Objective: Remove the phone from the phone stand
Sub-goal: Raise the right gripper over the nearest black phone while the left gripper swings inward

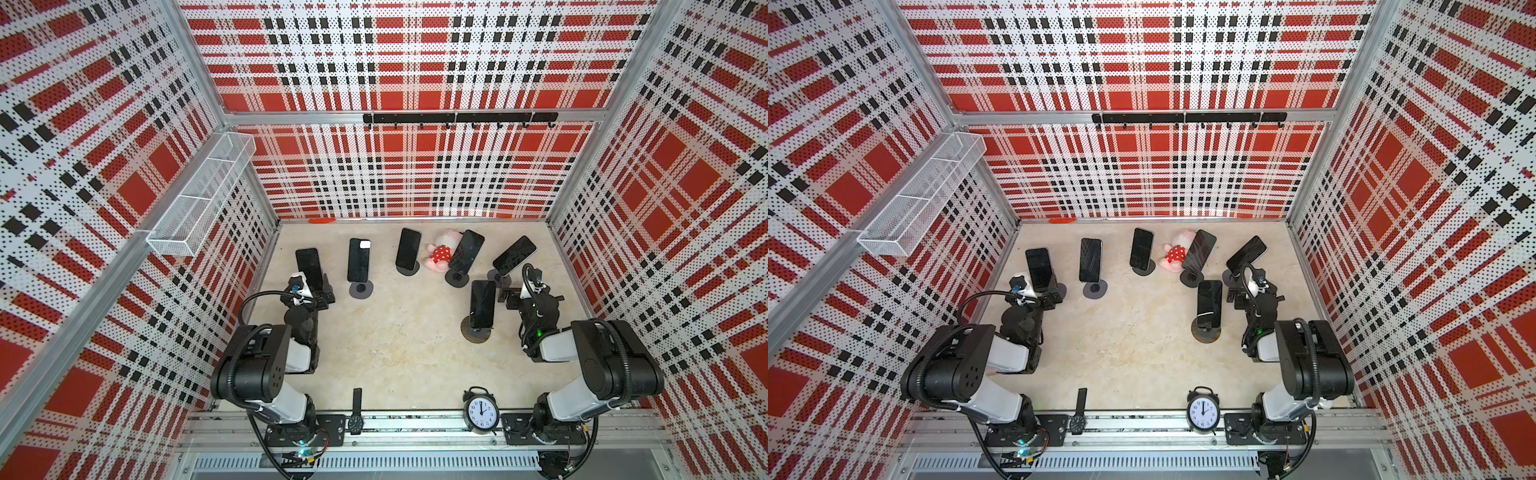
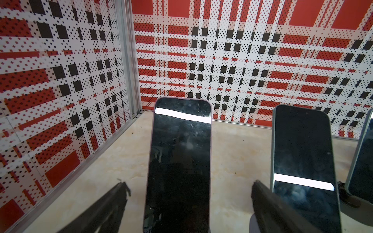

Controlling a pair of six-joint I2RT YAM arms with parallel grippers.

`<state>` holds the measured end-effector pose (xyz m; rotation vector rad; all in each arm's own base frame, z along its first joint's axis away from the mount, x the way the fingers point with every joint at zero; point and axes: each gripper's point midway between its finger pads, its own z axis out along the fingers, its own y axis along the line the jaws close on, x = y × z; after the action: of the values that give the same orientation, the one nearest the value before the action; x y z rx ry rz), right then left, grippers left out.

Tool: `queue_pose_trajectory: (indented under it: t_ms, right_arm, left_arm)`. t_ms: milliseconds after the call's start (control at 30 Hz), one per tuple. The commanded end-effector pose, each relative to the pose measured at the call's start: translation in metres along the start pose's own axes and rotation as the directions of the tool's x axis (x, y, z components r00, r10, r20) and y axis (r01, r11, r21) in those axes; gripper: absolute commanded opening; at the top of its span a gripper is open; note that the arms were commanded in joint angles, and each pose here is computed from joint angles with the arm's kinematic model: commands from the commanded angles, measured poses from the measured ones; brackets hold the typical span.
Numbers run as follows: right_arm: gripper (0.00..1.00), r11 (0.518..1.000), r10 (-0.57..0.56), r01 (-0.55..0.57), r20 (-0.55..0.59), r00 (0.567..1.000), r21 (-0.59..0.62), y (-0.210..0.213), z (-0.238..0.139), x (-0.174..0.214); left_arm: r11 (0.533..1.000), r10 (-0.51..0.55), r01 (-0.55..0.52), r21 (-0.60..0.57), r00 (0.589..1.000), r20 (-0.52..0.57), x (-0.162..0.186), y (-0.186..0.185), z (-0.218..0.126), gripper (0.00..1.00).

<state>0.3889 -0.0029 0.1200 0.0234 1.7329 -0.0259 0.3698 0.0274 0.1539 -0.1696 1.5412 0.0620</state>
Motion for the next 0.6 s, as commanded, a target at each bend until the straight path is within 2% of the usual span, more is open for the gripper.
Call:
queue_pose_trajectory:
  t_ms: [0, 200, 267, 367, 467, 567]
  right_arm:
    - [1.0, 0.999, 0.012, -0.014, 0.069, 0.998, 0.038, -0.006, -0.006, -0.013]
    - [1.0, 0.991, 0.042, -0.064, 0.181, 0.983, 0.119, -0.022, -0.04, -0.035]
    - [1.0, 0.976, 0.083, -0.115, 0.176, 0.981, 0.182, -0.035, -0.047, -0.039]
    - [1.0, 0.971, 0.137, -0.167, 0.175, 0.975, 0.171, -0.035, -0.056, -0.051]
    - [1.0, 0.966, 0.181, -0.216, 0.221, 0.958, 0.144, -0.034, -0.069, -0.068]
    - [1.0, 0.931, 0.276, -0.316, 0.216, 0.937, 0.181, -0.043, -0.073, -0.085]
  left_arm:
    - [1.0, 0.002, -0.002, -0.007, 1.0, 0.011, -0.004, 0.001, 0.005, 0.98]
    - [0.999, -0.009, 0.01, -0.033, 1.0, 0.029, -0.007, 0.007, -0.001, 0.98]
    - [0.997, -0.028, 0.034, -0.068, 0.996, 0.085, -0.015, 0.015, -0.02, 0.98]
    - [0.993, -0.042, 0.06, -0.104, 0.985, 0.169, -0.029, 0.022, -0.039, 0.98]
    - [0.99, -0.017, 0.043, -0.136, 0.981, 0.193, -0.037, 0.02, -0.046, 0.98]
    - [0.987, 0.04, -0.01, -0.161, 0.982, 0.184, -0.043, 0.008, -0.047, 0.98]
